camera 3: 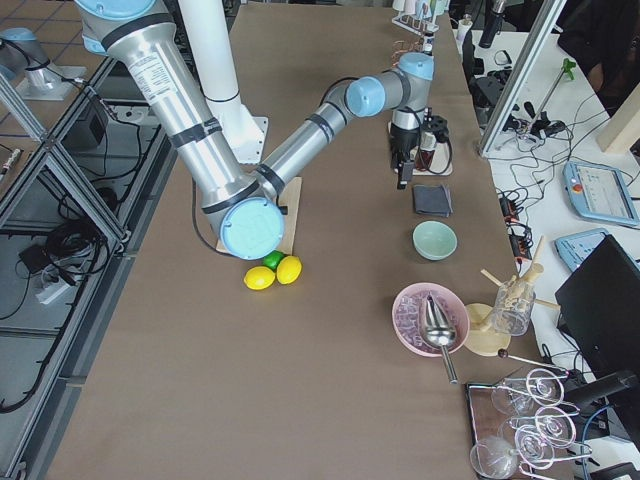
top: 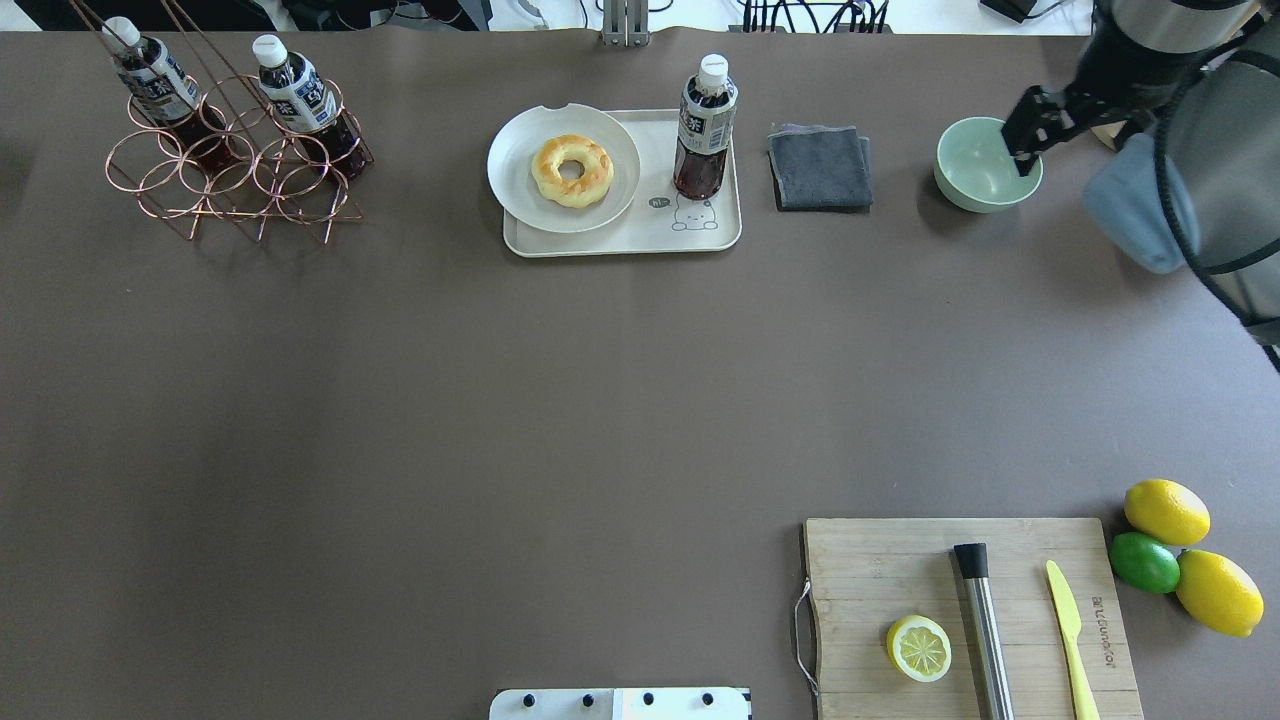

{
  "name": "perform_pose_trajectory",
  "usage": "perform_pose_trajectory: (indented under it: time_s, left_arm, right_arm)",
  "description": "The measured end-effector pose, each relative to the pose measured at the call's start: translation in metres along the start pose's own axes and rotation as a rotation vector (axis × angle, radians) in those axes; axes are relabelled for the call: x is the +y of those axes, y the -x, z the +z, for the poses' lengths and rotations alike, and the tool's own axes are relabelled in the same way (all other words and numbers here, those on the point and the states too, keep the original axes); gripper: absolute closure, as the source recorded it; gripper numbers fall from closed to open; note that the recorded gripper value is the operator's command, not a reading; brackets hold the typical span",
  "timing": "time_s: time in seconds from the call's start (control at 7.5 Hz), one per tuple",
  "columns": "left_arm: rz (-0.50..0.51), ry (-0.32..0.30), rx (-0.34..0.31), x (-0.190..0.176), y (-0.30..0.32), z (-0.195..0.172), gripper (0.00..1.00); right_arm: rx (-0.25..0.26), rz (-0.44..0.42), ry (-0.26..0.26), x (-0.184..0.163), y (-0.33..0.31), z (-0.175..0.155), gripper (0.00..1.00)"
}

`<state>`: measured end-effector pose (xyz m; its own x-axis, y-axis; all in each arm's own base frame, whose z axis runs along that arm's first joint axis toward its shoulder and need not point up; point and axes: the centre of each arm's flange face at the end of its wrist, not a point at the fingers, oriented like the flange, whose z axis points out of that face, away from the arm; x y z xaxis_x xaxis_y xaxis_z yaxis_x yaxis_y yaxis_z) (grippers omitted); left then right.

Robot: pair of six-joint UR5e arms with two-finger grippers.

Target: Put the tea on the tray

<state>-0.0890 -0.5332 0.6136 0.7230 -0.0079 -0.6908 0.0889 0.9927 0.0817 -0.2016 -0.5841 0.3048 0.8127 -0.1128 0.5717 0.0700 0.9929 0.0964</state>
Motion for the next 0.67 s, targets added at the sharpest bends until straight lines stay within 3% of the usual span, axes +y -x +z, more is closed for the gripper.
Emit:
perform_pose_trajectory:
  time_s: [0.27,0.67]
  left_arm:
    - [-0.003,0.002,0.002,0.001,0.0,0.0,0.03]
    - [-0.008,0.01,0.003,0.001,0.003,0.004,0.03]
  right_arm:
    - [0.016,-0.023,0.066,0.02,-0.125,0.025,0.0]
    - [-0.013,0.001,0.078,0.07,-0.256,0.049,0.0]
